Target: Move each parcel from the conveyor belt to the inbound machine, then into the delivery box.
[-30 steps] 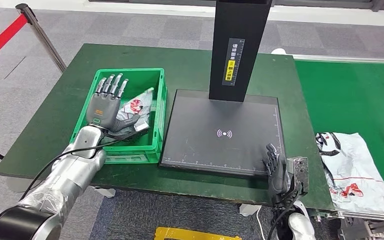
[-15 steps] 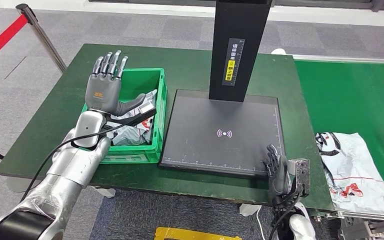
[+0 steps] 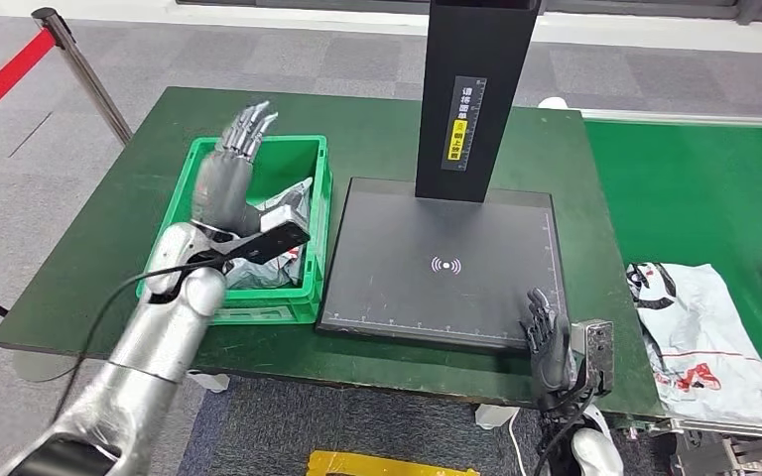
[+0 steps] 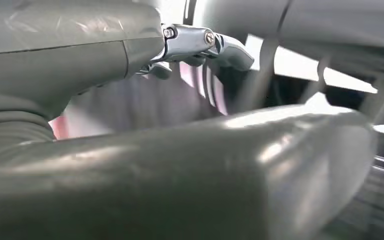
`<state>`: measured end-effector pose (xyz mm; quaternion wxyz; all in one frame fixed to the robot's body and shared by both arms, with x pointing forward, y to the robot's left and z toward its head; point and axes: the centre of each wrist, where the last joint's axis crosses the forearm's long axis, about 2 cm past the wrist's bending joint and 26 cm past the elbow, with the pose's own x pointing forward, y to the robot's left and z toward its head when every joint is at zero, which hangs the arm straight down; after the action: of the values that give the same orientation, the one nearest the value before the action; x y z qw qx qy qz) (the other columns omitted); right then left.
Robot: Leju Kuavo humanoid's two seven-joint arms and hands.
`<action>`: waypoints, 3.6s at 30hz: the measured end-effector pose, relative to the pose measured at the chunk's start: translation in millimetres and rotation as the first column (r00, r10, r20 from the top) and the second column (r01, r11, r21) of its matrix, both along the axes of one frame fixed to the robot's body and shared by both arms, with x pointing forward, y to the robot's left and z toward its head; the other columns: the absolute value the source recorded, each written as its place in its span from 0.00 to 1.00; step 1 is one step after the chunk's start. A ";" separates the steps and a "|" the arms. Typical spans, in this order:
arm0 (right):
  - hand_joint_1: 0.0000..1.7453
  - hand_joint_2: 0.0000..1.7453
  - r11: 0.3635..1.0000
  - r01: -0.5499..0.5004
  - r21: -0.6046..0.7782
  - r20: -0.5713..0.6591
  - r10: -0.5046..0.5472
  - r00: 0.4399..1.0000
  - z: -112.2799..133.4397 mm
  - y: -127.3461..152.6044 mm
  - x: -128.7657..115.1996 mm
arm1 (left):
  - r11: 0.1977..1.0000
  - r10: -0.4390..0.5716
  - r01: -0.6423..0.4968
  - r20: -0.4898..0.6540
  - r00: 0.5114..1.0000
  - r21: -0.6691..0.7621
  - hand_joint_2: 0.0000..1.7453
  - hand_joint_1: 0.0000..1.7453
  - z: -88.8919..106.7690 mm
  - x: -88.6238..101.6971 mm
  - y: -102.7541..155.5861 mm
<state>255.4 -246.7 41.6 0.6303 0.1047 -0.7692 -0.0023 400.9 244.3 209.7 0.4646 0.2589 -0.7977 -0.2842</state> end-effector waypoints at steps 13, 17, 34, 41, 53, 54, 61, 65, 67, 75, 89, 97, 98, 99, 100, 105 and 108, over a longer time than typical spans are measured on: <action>0.00 0.00 0.965 0.244 -0.097 0.102 -0.235 0.967 10.0 6.5 18.4 | 0.508 -0.431 0.080 -0.173 0.885 -0.857 0.00 0.00 -63.2 -55.0 -88.9; 0.00 0.00 0.938 0.319 -0.137 0.140 -0.300 0.944 17.0 8.1 18.3 | 0.617 -0.442 0.152 -0.180 0.879 -0.772 0.00 0.00 -69.8 -70.6 -117.0; 0.00 0.00 0.519 0.568 -0.639 0.407 -0.398 0.822 54.9 -37.8 37.4 | 0.594 -0.676 0.317 -0.246 0.694 -0.739 0.00 0.00 -92.1 -102.9 -193.4; 0.00 0.00 0.487 0.585 -0.649 0.423 -0.409 0.809 61.0 -52.9 38.6 | 0.602 -0.687 0.313 -0.276 0.672 -0.735 0.00 0.00 -97.8 -102.5 -198.7; 0.00 0.00 0.421 0.531 -0.735 0.394 -0.372 0.840 63.1 -56.2 39.7 | 0.607 -0.698 0.315 -0.299 0.651 -0.730 0.00 0.00 -102.4 -102.6 -202.4; 0.00 0.00 0.378 0.498 -0.781 0.374 -0.356 0.857 63.6 -57.5 40.7 | 0.606 -0.702 0.320 -0.301 0.645 -0.728 0.00 0.00 -102.2 -102.2 -204.0; 0.00 1.00 -0.116 0.144 -0.983 0.176 -0.359 0.916 62.5 -84.9 49.1 | 0.604 -0.723 0.331 -0.323 0.611 -0.726 0.00 0.00 -107.4 -101.5 -209.3; 0.00 1.00 -0.285 -0.011 -0.958 0.109 -0.400 0.910 56.2 -110.7 48.9 | 0.605 -0.724 0.331 -0.327 0.608 -0.724 0.00 0.00 -110.0 -102.2 -208.4; 0.00 1.00 -0.325 -0.093 -0.941 0.051 -0.409 0.911 51.3 -130.1 44.9 | 0.608 -0.722 0.333 -0.328 0.609 -0.721 0.00 0.00 -110.9 -102.0 -207.1; 0.00 1.00 -0.365 -0.269 -0.891 -0.095 -0.430 0.898 52.9 -196.7 31.7 | 0.634 -0.687 0.335 -0.309 0.657 -0.697 0.00 0.00 -109.1 -94.4 -194.7; 0.00 1.00 -0.353 -0.364 -0.862 -0.154 -0.502 0.851 56.7 -231.4 30.7 | 0.635 -0.673 0.323 -0.296 0.678 -0.702 0.00 0.00 -104.7 -91.7 -190.5; 0.00 1.00 -0.279 -0.457 -0.845 -0.272 -0.511 0.815 55.9 -258.7 15.7 | 0.633 -0.669 0.316 -0.293 0.683 -0.707 0.00 0.00 -105.1 -92.3 -189.1; 0.00 1.00 -0.272 -0.461 -0.845 -0.279 -0.510 0.814 55.4 -260.8 14.8 | 0.633 -0.669 0.316 -0.293 0.683 -0.707 0.00 0.00 -105.2 -92.4 -188.8; 0.00 1.00 -0.264 -0.464 -0.846 -0.287 -0.509 0.812 54.7 -262.7 14.3 | 0.633 -0.668 0.317 -0.292 0.684 -0.707 0.00 0.00 -105.2 -92.3 -188.6; 0.00 1.00 -0.254 -0.466 -0.847 -0.294 -0.507 0.811 54.0 -264.2 14.7 | 0.633 -0.668 0.317 -0.291 0.685 -0.706 0.00 0.00 -105.2 -92.2 -188.2; 0.00 1.00 -0.226 -0.457 -0.860 -0.301 -0.499 0.813 46.2 -263.3 26.8 | 0.633 -0.664 0.324 -0.278 0.694 -0.703 0.00 0.00 -106.7 -90.8 -184.1; 0.00 1.00 -0.206 -0.447 -0.871 -0.305 -0.486 0.819 34.8 -251.7 35.6 | 0.633 -0.665 0.330 -0.275 0.694 -0.700 0.00 0.00 -107.5 -90.9 -183.2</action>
<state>291.0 -498.3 76.4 0.6614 -0.4456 -0.2404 0.5533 310.0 61.1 102.2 0.6128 -0.2284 -0.7310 -0.1947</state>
